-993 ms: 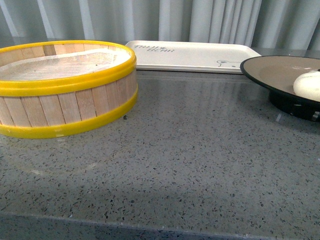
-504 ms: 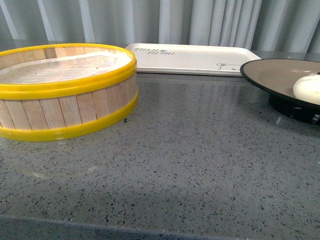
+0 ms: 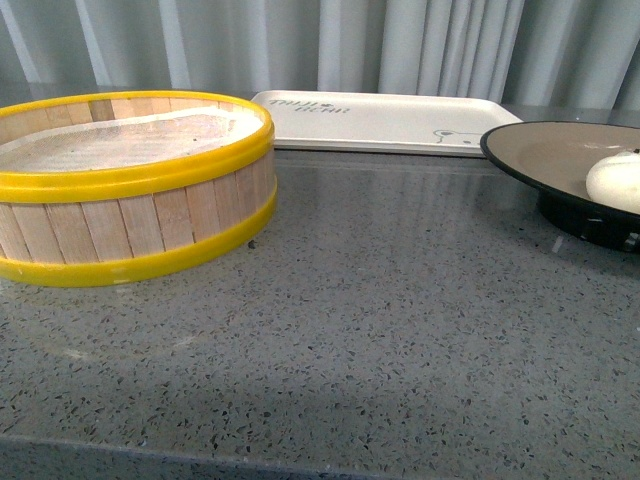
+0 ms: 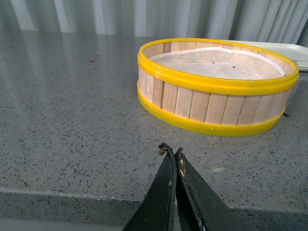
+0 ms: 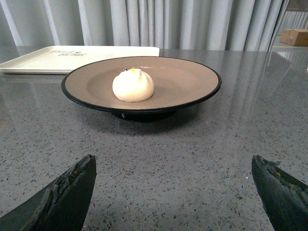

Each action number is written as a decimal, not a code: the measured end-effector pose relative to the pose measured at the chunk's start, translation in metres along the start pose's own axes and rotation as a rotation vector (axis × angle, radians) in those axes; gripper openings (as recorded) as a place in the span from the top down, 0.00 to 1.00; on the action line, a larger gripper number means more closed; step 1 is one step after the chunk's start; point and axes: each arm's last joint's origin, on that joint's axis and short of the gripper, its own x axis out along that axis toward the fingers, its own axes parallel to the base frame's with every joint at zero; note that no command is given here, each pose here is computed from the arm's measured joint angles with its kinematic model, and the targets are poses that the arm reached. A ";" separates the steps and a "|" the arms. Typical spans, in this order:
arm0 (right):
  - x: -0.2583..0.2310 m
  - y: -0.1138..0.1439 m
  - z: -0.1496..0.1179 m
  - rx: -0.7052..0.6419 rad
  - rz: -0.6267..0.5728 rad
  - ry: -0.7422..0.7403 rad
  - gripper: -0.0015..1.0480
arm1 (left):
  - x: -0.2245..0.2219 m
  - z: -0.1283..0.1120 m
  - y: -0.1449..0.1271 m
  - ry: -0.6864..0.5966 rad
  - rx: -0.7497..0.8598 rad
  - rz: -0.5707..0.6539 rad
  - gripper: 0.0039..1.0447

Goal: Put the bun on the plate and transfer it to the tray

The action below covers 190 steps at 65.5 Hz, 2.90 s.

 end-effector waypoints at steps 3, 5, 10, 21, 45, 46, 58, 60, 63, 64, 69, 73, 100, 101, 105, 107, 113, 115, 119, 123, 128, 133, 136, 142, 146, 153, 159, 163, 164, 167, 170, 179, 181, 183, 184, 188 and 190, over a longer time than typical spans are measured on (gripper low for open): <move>0.000 0.000 0.000 0.000 0.000 0.000 0.08 | 0.000 0.000 0.000 0.000 0.000 0.000 0.96; 0.000 0.000 0.000 0.000 0.000 0.000 0.08 | 0.000 0.000 0.000 0.000 -0.001 0.000 0.96; 0.000 0.000 0.000 0.000 0.000 0.000 0.08 | 0.000 0.000 0.000 0.000 -0.001 0.000 0.85; 0.000 0.000 0.000 0.000 0.000 0.000 0.08 | 0.000 0.000 0.000 0.000 0.000 0.000 0.57; 0.011 -0.001 0.011 -0.044 -0.318 0.164 0.08 | 0.000 0.000 0.000 0.000 0.000 0.000 0.07; 0.013 -0.001 0.012 -0.045 -0.331 0.165 0.08 | 0.000 0.000 0.000 0.000 0.000 0.000 0.06; 0.048 -0.017 0.044 0.050 -0.342 0.118 0.08 | 0.000 0.000 0.000 0.000 0.000 0.000 0.06; 0.054 -0.023 0.049 0.079 -0.335 0.111 0.08 | 0.000 0.000 0.000 0.000 0.000 0.000 0.06; 0.064 -0.031 0.055 0.139 -0.328 0.113 0.08 | 0.000 0.000 0.000 0.000 0.000 0.000 0.06; 0.066 -0.033 0.057 0.154 -0.327 0.113 0.08 | 0.000 0.000 0.000 0.000 0.000 0.000 0.06; 0.082 -0.049 0.061 0.260 -0.325 0.132 0.08 | 0.000 0.000 0.000 0.000 0.000 0.000 0.06; 0.094 -0.061 0.061 0.381 -0.312 0.164 0.08 | 0.000 0.000 0.000 0.000 0.000 0.000 0.06; 0.146 -0.066 0.046 1.008 -0.103 0.315 0.08 | 0.000 0.000 0.000 0.000 0.000 0.000 0.06; 0.148 -0.065 0.045 1.021 -0.096 0.322 0.08 | 0.000 0.000 0.000 0.000 0.000 0.000 0.06; 0.153 -0.064 0.043 1.063 -0.077 0.338 0.08 | 0.000 0.000 0.000 0.000 0.000 0.000 0.06; 0.156 -0.063 0.043 1.085 -0.070 0.343 0.08 | 0.000 0.000 0.000 0.000 0.000 0.000 0.06; 0.162 -0.059 0.043 1.135 -0.040 0.357 0.08 | 0.000 0.000 0.000 0.000 0.000 0.000 0.06; 0.163 -0.058 0.043 1.146 -0.033 0.362 0.08 | 0.000 0.000 0.000 0.000 0.000 0.000 0.06; 0.165 -0.055 0.042 1.166 -0.015 0.372 0.08 | 0.000 0.000 0.000 0.000 0.000 0.000 0.06; 0.169 -0.053 0.042 1.190 0.002 0.384 0.08 | 0.000 0.000 0.000 0.000 0.000 0.000 0.06; 0.172 -0.051 0.041 1.209 0.007 0.397 0.15 | 0.000 0.000 0.000 0.000 0.000 0.000 0.06; 0.173 -0.051 0.039 1.222 -0.001 0.409 0.30 | 0.000 0.000 0.000 0.000 0.000 0.000 0.06; 0.173 -0.051 0.039 1.223 -0.002 0.413 0.39 | 0.000 0.000 0.000 0.000 0.000 0.000 0.06; 0.172 -0.051 0.040 1.222 -0.003 0.416 0.52 | 0.000 0.000 0.000 0.000 0.000 0.000 0.06; 0.172 -0.051 0.040 1.220 -0.004 0.417 0.62 | 0.000 0.000 0.000 0.000 0.000 0.000 0.06; 0.171 -0.052 0.041 1.223 -0.001 0.418 0.79 | 0.000 0.000 0.000 0.000 0.000 0.000 0.06; 0.170 -0.055 0.041 1.209 -0.004 0.413 0.97 | 0.000 0.000 0.000 0.000 0.000 0.000 0.06; 0.170 -0.055 0.042 1.213 0.003 0.416 0.97 | 0.000 0.000 0.000 0.000 0.000 0.000 0.06; 0.169 -0.055 0.042 1.214 0.005 0.414 0.97 | 0.000 0.000 0.000 0.000 0.000 0.000 0.06; 0.169 -0.055 0.043 1.210 0.006 0.410 0.97 | 0.000 0.000 0.000 0.000 0.000 0.000 0.06; 0.167 -0.055 0.043 1.210 0.006 0.409 0.97 | 0.000 0.000 0.000 0.000 0.000 0.000 0.06; 0.165 -0.052 0.049 1.209 0.024 0.382 0.97 | 0.000 0.000 0.000 0.000 0.000 0.000 0.06; 0.165 -0.052 0.050 1.209 0.030 0.376 0.97 | 0.000 0.000 0.000 0.000 0.000 0.000 0.06; 0.165 -0.051 0.051 1.209 0.034 0.371 0.97 | 0.000 0.000 0.000 0.000 0.000 0.000 0.06; 0.165 -0.051 0.052 1.209 0.037 0.368 0.97 | 0.000 0.000 0.000 0.000 0.000 0.000 0.06; 0.169 -0.050 0.055 1.209 0.044 0.363 0.97 | 0.000 0.000 0.000 0.000 0.000 0.000 0.06; 0.172 -0.050 0.056 1.210 0.048 0.363 0.97 | 0.000 0.000 0.000 0.000 0.000 0.000 0.06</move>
